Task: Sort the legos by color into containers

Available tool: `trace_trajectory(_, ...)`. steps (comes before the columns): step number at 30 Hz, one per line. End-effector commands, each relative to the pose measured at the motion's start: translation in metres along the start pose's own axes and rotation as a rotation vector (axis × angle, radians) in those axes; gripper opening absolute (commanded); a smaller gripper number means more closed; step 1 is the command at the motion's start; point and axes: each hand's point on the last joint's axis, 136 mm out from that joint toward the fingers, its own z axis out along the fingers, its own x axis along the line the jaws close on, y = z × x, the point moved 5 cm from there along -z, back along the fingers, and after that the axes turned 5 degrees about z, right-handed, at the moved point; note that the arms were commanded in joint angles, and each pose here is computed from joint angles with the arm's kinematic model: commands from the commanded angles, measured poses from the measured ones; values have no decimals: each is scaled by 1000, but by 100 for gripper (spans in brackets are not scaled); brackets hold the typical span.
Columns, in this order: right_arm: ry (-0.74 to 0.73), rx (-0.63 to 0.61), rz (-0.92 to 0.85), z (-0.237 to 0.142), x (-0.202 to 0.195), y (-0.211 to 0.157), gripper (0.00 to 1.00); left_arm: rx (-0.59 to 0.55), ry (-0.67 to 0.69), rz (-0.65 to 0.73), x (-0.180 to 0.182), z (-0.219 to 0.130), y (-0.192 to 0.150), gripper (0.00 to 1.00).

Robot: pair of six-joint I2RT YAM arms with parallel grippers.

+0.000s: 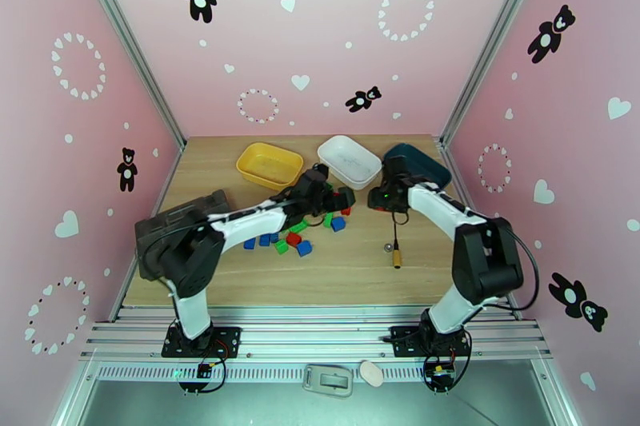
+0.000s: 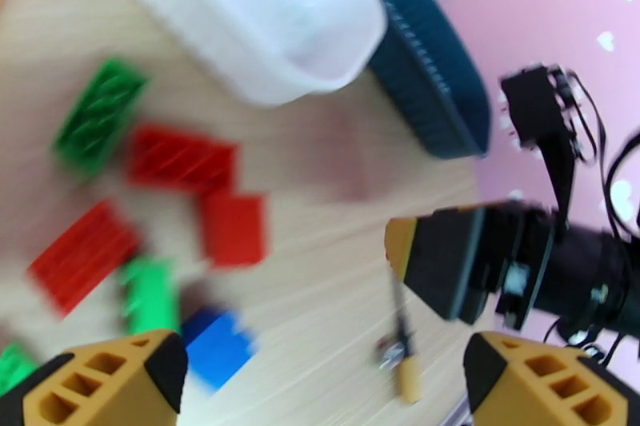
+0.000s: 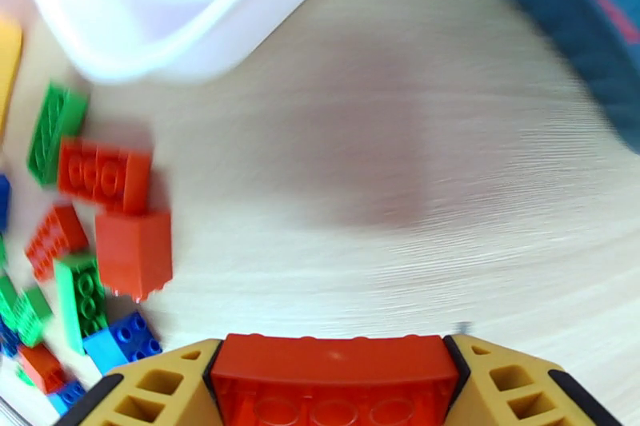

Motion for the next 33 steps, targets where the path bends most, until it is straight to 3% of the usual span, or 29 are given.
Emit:
trace_trajectory(1,11,-60,109,-17,-22,18,57,14,-121,-4,-41,19,16,97)
trace_trajectory(9,-48,-182,288,-34,-72,65,57,38,-270,-49,-80,75,40,97)
trace_trajectory(18,-89,-219,341,-27,-92,111,58,29,-356,-71,-100,110,57,98)
trace_trajectory(26,-123,-191,341,-4,-102,145,61,17,-357,-33,-105,105,62,98)
trace_trajectory(30,-127,-195,327,-2,-101,154,74,9,-320,7,-102,96,62,98)
trace_trajectory(33,-120,-204,318,-6,-101,156,77,-2,-298,17,-99,89,61,98)
